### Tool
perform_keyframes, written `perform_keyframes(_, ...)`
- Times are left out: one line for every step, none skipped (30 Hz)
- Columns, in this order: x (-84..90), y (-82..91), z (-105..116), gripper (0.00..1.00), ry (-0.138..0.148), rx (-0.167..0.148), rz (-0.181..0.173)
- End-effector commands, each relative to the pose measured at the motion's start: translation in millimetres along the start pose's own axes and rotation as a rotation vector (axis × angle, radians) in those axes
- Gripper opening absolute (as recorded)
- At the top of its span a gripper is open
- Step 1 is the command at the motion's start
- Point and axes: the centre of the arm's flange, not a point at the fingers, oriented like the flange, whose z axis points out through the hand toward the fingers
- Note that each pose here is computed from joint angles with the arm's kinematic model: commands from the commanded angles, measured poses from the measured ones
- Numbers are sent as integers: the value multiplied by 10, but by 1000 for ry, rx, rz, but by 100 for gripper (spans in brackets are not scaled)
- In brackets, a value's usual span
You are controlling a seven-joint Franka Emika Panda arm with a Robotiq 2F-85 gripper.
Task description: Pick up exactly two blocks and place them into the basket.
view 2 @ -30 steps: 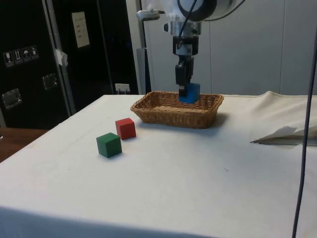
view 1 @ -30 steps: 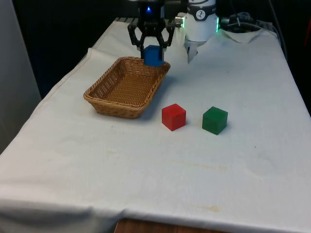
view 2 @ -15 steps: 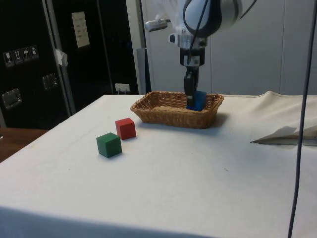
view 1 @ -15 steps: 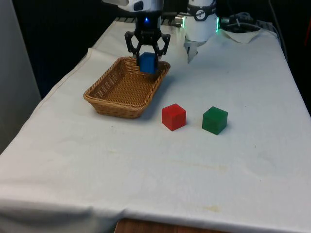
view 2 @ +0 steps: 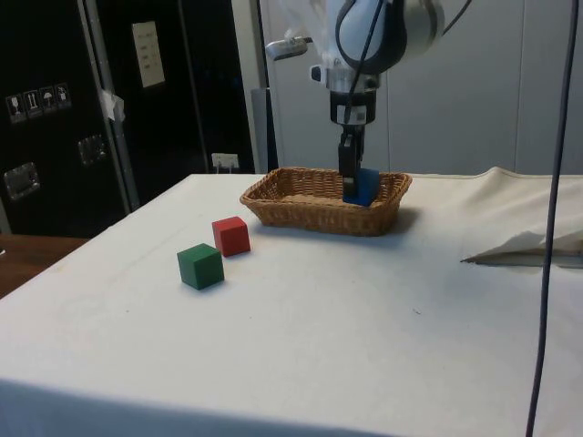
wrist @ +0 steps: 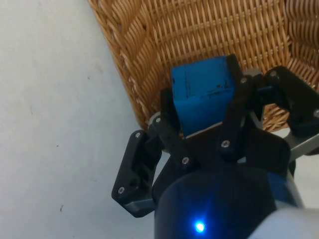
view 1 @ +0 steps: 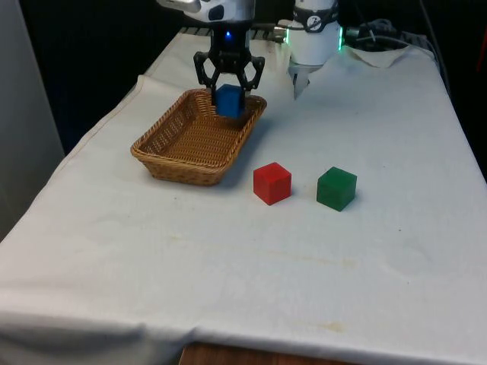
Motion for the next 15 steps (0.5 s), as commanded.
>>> perform_keyframes(14,-9,-14,12,5,6,1)
perform_keyframes(11,-5,-10,12,4,5,0)
perform_keyframes(11,4,-10,12,4,4,1)
perform_keyframes(8,7,-6,12,2,3,0)
perform_keyframes(5,11,-3,12,1,2,0)
perform_keyframes(10,12,-6,12,2,1,0)
perform_keyframes(11,18,-5,12,2,0,1)
perform_keyframes(9,16,6,12,-1,-4,1)
perform_keyframes(10,23,0,12,-1,-1,2)
perform_keyframes(10,19,3,12,-1,0,1)
perform_keyframes(10,25,5,12,-2,0,2)
perform_keyframes(12,27,6,12,-2,0,2)
perform_keyframes(13,28,11,12,-4,0,2)
perform_keyframes(15,27,18,12,-4,0,3)
perform_keyframes(16,20,45,12,-9,0,2)
